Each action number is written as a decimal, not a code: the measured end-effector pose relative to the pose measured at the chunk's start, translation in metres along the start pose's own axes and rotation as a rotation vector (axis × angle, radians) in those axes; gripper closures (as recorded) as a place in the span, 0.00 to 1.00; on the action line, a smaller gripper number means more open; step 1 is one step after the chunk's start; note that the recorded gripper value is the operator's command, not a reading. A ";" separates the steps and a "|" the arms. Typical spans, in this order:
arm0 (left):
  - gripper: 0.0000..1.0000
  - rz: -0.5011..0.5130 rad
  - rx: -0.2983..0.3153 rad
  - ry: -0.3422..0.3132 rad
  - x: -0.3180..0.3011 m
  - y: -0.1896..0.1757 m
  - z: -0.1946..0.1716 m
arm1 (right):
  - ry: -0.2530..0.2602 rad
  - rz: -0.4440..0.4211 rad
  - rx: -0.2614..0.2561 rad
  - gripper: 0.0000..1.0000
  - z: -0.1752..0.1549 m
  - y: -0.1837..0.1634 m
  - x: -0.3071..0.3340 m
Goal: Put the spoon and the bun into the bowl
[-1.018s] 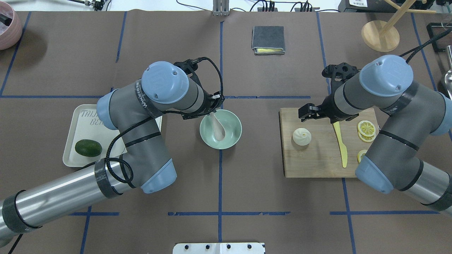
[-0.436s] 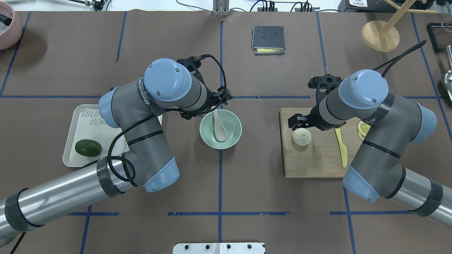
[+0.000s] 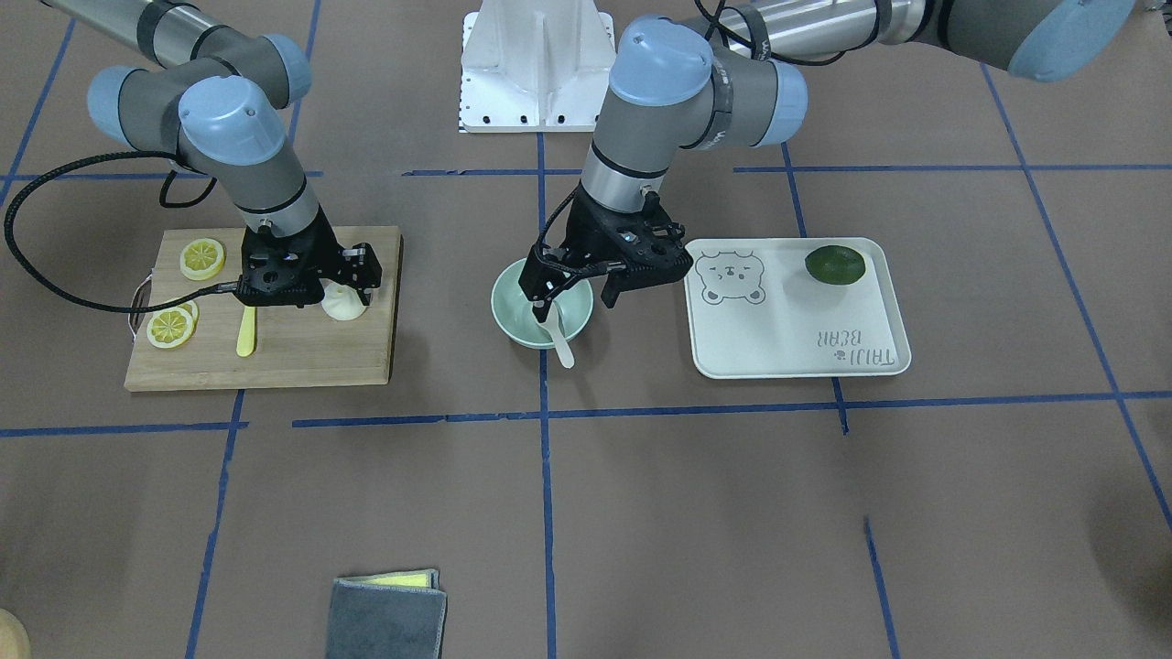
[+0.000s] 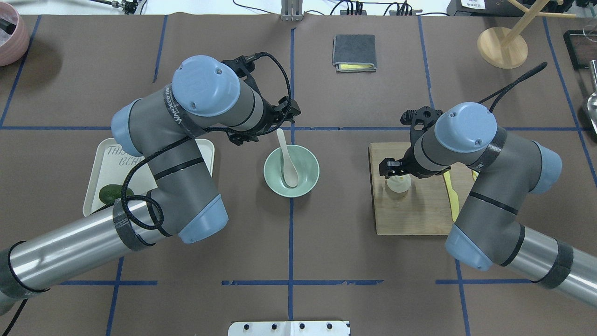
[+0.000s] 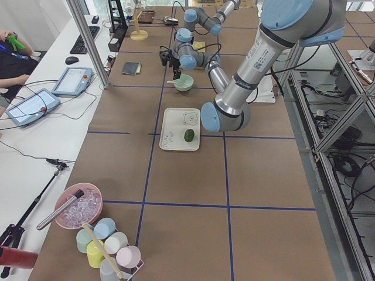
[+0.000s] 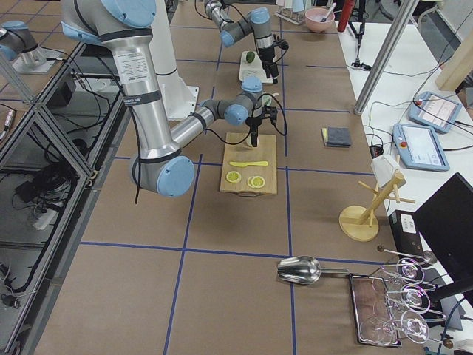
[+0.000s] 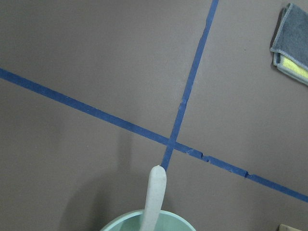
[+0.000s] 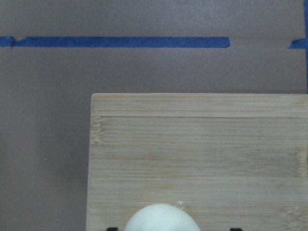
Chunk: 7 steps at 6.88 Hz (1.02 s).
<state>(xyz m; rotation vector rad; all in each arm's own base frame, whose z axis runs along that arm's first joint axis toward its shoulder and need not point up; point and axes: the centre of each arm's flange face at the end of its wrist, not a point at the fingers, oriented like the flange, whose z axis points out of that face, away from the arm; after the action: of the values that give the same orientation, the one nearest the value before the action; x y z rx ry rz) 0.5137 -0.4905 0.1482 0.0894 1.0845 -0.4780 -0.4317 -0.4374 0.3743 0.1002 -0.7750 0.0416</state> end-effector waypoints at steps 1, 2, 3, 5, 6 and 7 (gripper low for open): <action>0.00 -0.003 0.007 -0.003 -0.002 -0.005 -0.003 | 0.001 -0.004 -0.003 1.00 0.001 0.001 -0.001; 0.00 0.001 0.017 -0.008 -0.006 -0.014 -0.007 | -0.003 -0.007 -0.005 1.00 0.000 0.002 -0.002; 0.00 0.015 0.026 -0.023 -0.015 -0.028 -0.017 | -0.010 -0.010 -0.006 1.00 -0.003 0.002 -0.003; 0.00 0.074 0.033 -0.063 -0.048 -0.075 -0.061 | -0.038 -0.016 0.003 1.00 -0.022 0.003 -0.008; 0.00 0.121 0.055 -0.085 -0.071 -0.106 -0.084 | -0.053 -0.010 0.008 1.00 -0.039 -0.001 -0.009; 0.00 0.178 0.069 -0.114 -0.096 -0.139 -0.103 | -0.071 0.003 0.008 1.00 -0.061 -0.009 -0.015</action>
<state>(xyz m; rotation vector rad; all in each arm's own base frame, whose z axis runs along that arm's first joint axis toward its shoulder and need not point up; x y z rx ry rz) 0.3342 -0.5520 0.2050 0.2152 0.9390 -0.3560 -0.3992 -0.4401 0.3200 0.1087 -0.8457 0.0438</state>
